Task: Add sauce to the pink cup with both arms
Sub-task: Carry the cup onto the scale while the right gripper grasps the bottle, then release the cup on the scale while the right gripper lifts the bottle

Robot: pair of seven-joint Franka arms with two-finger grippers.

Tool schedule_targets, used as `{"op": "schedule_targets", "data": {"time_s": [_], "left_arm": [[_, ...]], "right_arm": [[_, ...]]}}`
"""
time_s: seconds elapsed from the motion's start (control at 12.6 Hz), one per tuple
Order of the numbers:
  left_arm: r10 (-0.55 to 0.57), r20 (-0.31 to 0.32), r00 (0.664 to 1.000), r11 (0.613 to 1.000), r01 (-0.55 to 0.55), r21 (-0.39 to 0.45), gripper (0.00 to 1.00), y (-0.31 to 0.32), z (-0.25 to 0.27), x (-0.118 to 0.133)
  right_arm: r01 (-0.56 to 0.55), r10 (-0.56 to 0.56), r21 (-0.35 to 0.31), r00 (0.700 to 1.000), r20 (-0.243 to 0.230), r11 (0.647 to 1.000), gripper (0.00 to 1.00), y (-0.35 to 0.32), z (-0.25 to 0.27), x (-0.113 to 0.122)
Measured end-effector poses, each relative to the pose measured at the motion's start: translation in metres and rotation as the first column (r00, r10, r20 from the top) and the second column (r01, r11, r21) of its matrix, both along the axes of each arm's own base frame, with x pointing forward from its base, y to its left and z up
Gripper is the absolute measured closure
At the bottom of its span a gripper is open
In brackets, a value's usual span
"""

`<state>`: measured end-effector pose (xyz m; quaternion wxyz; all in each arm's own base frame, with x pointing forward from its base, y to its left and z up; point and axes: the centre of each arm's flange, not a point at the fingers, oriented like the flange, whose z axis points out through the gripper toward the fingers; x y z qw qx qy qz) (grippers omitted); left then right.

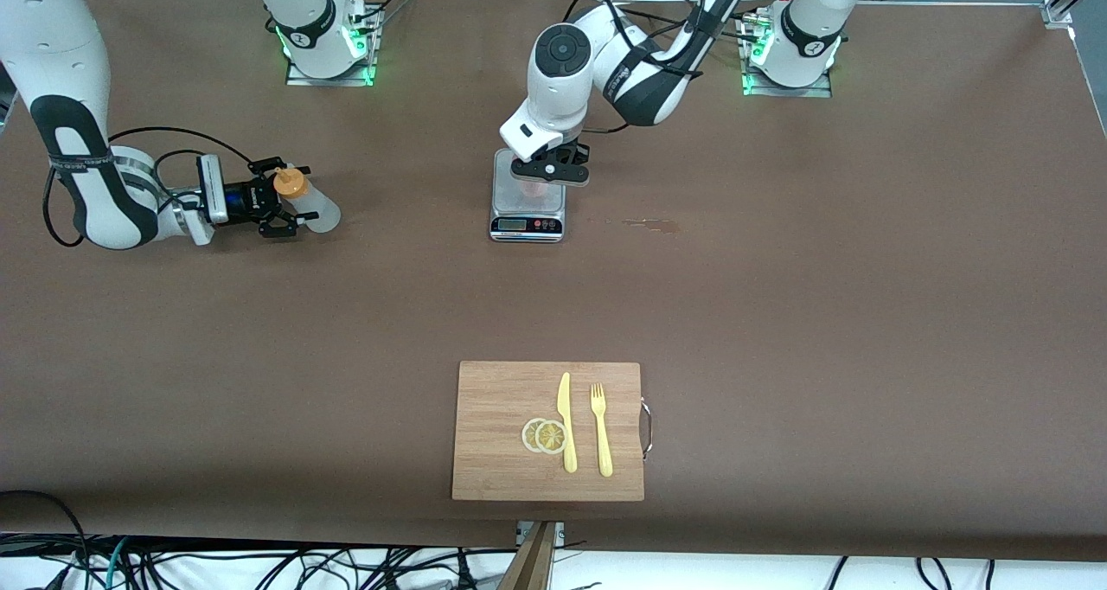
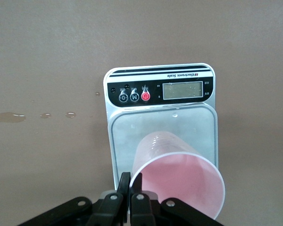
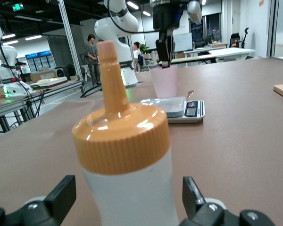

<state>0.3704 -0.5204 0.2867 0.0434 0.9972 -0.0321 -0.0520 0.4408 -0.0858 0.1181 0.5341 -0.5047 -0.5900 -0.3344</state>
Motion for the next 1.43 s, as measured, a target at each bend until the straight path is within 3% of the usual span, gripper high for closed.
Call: {"op": "schedule_targets", "data": {"time_s": [0.32,0.4,0.64,0.72,0.88,1.03,1.11,1.19,1.43], "left_arm": [[0.002,-0.001,1.000,1.000,-0.002,0.009,0.96,-0.005,-0.014,-0.004],[0.006,-0.001,1.000,1.000,-0.006,0.008,0.90,-0.006,-0.013,-0.004],[0.024,0.008,1.000,1.000,-0.024,-0.008,0.59,-0.007,-0.003,0.004],[0.045,-0.007,0.999,0.999,-0.045,-0.021,0.48,-0.006,0.007,0.010],[0.083,-0.047,0.995,0.996,-0.084,-0.018,0.26,0.008,0.040,0.030],[0.114,-0.083,0.990,0.993,-0.115,-0.007,0.03,0.036,0.087,0.061],[0.130,-0.094,0.987,0.991,-0.132,-0.008,0.00,0.052,0.115,0.077],[0.159,-0.098,0.982,0.987,-0.160,-0.009,0.00,0.072,0.139,0.094],[0.204,-0.096,0.974,0.977,-0.208,-0.035,0.00,0.167,0.194,0.152]], "right_arm": [[-0.009,0.010,0.047,1.000,-0.011,0.999,0.00,0.026,-0.007,0.003],[-0.013,0.014,0.056,1.000,-0.012,0.998,0.00,0.030,-0.007,0.003],[-0.018,0.018,0.063,1.000,-0.011,0.998,0.04,0.033,-0.006,0.004],[-0.018,0.019,0.066,1.000,-0.012,0.998,0.13,0.033,-0.006,0.004],[-0.020,0.021,0.072,1.000,-0.012,0.997,0.43,0.034,-0.005,0.004],[-0.025,0.026,0.074,1.000,-0.008,0.997,0.62,0.035,-0.004,0.006],[-0.031,0.032,0.073,1.000,0.000,0.997,0.70,0.037,-0.002,0.010],[-0.043,0.042,0.071,0.999,0.012,0.997,0.73,0.040,0.001,0.016],[-0.113,0.111,0.022,0.992,0.065,0.993,0.73,0.066,0.032,0.049]]}}
